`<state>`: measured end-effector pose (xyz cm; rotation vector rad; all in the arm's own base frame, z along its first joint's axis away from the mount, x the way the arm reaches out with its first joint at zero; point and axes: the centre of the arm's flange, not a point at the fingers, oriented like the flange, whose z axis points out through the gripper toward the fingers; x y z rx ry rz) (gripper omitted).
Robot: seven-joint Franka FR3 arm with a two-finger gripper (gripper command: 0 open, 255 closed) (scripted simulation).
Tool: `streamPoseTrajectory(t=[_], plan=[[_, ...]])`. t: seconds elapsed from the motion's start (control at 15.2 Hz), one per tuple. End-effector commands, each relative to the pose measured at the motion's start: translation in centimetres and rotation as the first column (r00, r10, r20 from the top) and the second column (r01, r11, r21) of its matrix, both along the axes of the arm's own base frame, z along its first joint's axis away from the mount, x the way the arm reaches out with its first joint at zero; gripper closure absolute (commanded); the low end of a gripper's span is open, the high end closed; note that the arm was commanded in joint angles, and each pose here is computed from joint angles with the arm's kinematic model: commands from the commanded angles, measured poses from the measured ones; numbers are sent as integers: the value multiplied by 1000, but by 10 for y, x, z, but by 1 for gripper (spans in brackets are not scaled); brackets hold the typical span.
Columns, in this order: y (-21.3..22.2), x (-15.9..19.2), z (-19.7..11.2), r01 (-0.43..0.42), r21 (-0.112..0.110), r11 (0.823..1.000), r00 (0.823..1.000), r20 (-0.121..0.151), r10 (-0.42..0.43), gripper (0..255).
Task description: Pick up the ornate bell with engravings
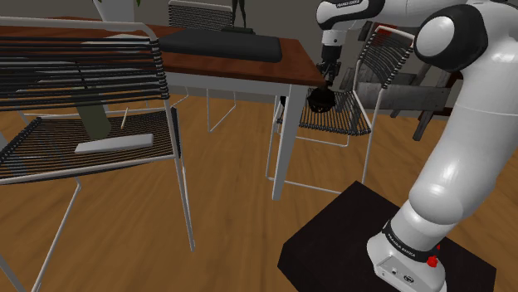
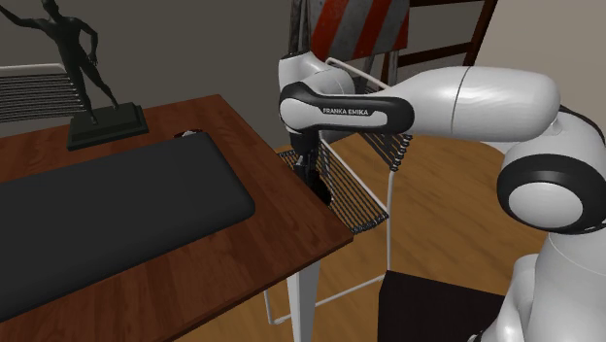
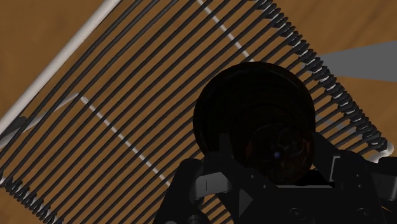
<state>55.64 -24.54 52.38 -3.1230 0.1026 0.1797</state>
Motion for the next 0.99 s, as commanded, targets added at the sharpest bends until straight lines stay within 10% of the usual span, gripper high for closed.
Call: streamPoseTrajectory(t=[0.0,0.92], plan=[[0,0,10,0,0,1000,1000,0,0,255],[0,0,74,0,0,1000,1000,0,0,255]])
